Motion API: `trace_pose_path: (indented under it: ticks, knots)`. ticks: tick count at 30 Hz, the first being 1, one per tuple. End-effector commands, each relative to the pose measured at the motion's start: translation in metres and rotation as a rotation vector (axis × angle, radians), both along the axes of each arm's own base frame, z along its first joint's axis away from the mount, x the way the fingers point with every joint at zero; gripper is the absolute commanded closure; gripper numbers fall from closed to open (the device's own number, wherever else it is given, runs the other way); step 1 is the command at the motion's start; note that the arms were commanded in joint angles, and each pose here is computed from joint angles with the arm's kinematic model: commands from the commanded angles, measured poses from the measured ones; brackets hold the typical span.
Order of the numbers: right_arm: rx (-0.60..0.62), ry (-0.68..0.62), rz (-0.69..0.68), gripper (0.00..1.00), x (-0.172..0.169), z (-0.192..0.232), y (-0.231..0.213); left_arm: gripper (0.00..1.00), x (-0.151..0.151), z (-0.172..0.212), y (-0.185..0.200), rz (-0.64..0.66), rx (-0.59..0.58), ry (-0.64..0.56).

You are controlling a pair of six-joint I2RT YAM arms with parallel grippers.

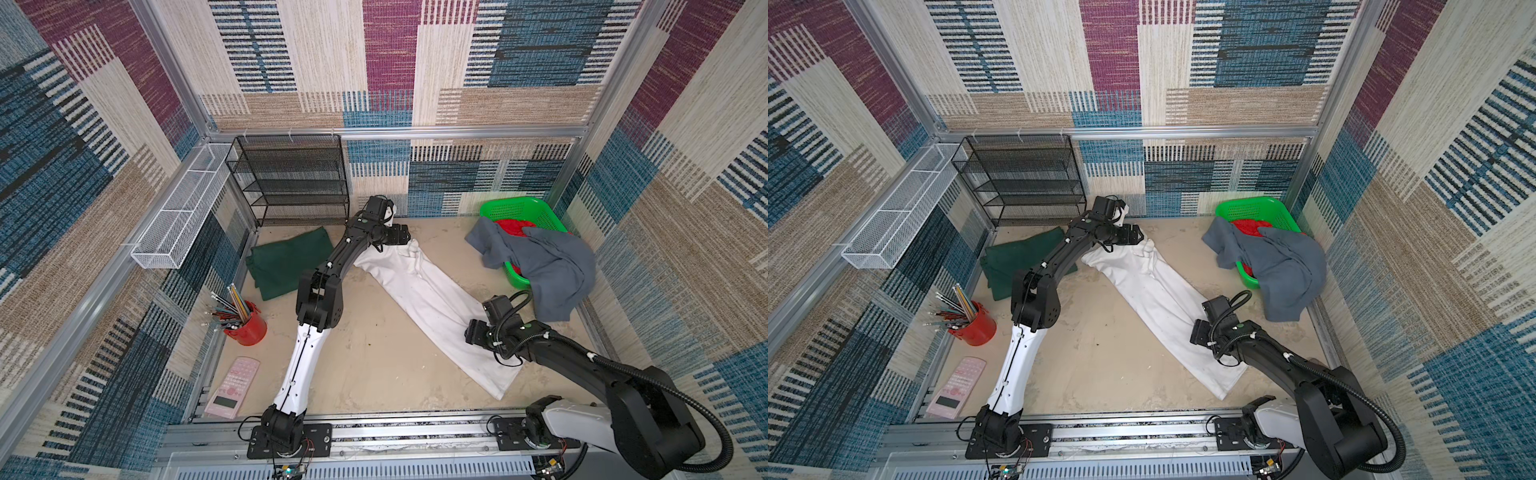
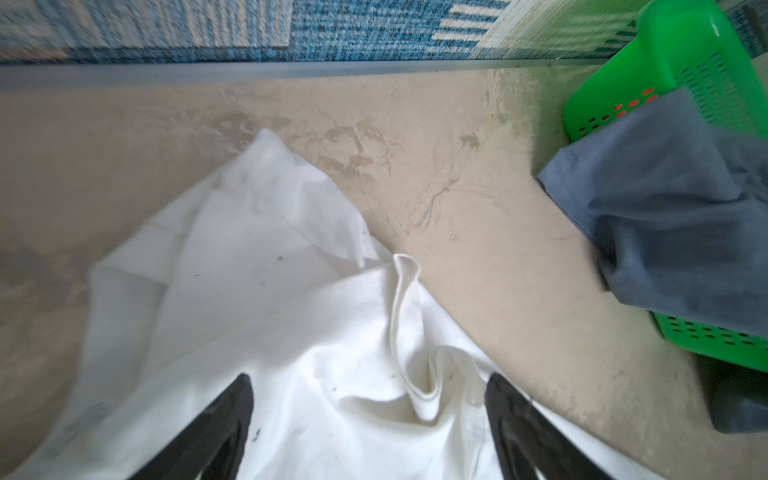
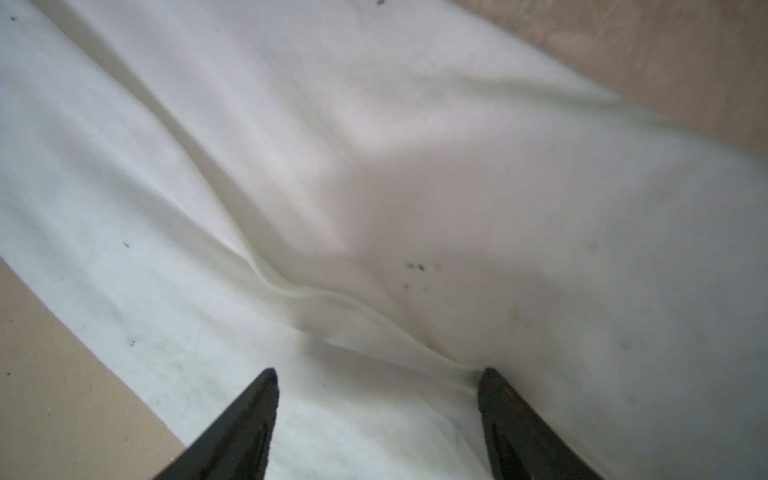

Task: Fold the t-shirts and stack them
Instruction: 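Drag the strip's middle toward the left gripper with the right gripper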

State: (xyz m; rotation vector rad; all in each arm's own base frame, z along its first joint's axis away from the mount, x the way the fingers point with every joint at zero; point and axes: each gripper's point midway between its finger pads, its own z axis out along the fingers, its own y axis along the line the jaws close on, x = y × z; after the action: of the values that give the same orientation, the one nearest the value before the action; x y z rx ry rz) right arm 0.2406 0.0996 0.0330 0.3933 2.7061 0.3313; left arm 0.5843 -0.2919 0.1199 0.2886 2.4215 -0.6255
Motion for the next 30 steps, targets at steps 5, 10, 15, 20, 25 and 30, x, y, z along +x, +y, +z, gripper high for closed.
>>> trace_pose_path:
  ticks: [5,10,15,20,25,30]
  knots:
    - [0.014,-0.066,-0.024,0.16,0.009,0.039,0.0,0.11,-0.015,0.015,0.027,0.028,0.123,-0.034]
    - [-0.012,-0.117,-0.007,0.15,0.031,0.06,0.003,0.1,-0.023,0.021,0.051,0.14,0.188,-0.041]
    - [-0.069,-0.12,0.013,0.18,0.054,0.06,0.006,0.09,-0.034,0.003,0.064,0.202,0.184,-0.023]
    - [-0.091,-0.103,0.042,0.2,0.069,0.05,0.012,0.13,-0.038,-0.032,0.08,0.244,0.233,0.086]
    - [-0.108,-0.066,0.054,0.21,0.074,0.033,0.014,0.16,-0.032,-0.058,0.101,0.291,0.252,0.162]
    - [-0.137,-0.005,0.051,0.22,0.066,0.012,0.01,0.19,-0.016,-0.071,0.107,0.276,0.249,0.175]
